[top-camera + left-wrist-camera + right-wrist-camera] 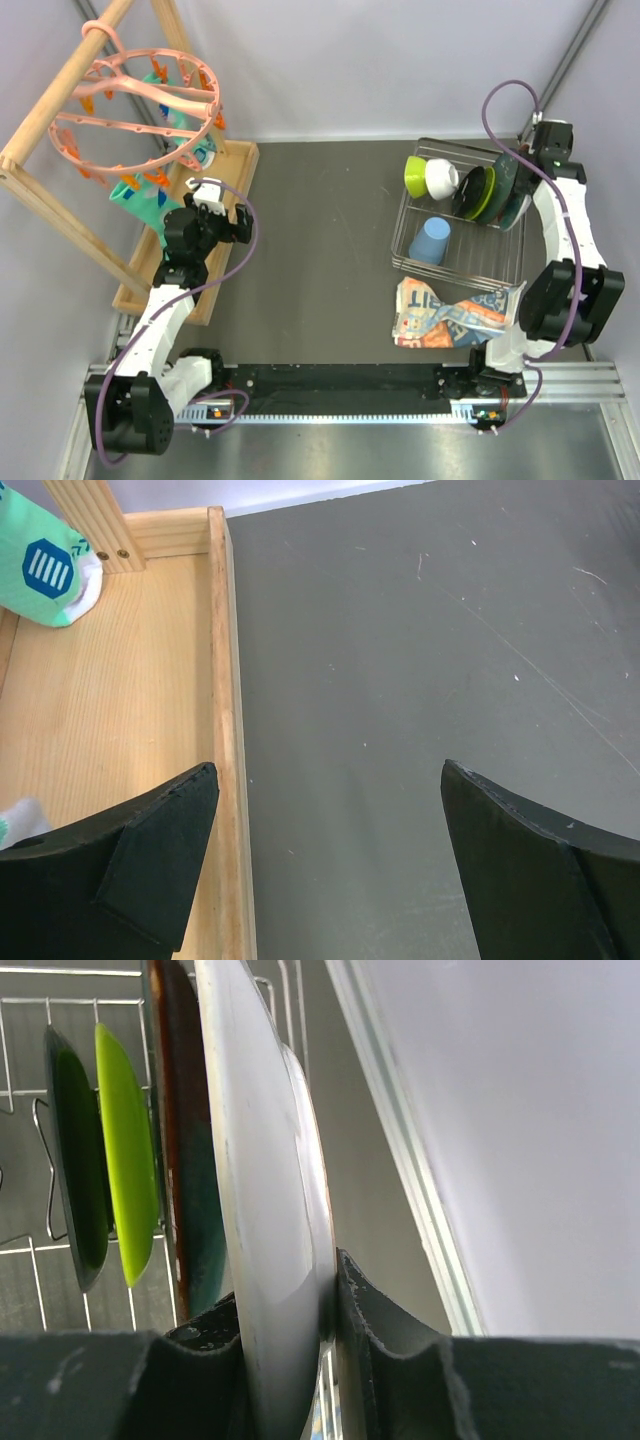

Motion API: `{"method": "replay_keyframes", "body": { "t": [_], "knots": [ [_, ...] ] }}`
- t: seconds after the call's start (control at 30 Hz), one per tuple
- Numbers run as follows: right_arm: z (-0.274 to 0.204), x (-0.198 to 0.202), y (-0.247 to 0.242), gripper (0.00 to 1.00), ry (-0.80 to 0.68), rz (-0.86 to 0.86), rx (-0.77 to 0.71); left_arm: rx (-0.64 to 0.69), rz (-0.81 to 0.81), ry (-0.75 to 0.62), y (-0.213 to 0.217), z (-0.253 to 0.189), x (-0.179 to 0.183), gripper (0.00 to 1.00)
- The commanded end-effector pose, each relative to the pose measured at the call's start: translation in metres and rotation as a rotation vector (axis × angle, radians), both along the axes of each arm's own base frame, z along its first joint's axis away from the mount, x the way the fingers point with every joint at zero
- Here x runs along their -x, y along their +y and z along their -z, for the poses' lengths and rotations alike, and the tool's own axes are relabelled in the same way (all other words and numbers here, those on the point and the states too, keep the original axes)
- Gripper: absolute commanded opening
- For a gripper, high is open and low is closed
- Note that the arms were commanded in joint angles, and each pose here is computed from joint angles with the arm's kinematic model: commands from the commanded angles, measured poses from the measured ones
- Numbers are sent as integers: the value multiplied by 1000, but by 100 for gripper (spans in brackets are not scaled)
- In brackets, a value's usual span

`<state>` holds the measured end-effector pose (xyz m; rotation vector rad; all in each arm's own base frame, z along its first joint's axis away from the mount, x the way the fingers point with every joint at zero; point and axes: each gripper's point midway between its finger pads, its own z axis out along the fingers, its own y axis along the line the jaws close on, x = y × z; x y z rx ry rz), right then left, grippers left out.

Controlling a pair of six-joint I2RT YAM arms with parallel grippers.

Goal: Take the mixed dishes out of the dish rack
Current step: Pick up the plate from the dish rack.

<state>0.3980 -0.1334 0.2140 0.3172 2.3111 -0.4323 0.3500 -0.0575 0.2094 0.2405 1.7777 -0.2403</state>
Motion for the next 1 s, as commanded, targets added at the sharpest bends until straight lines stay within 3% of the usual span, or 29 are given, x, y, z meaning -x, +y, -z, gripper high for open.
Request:
{"method": "replay_keyframes", "body": {
  "t": [0.0,0.77,0.97],
  "knots": [
    [-108,-10,-10,0,-312,43,103,16,14,-66,-3,-17,-1,96],
    [-158,22,-6,0,-403,63,120,7,-8,-70,1,-18,-2,93],
    [-178,40,-8,0,-451,86,156,-6,-69,-109,12,-29,-4,99]
  ]
}}
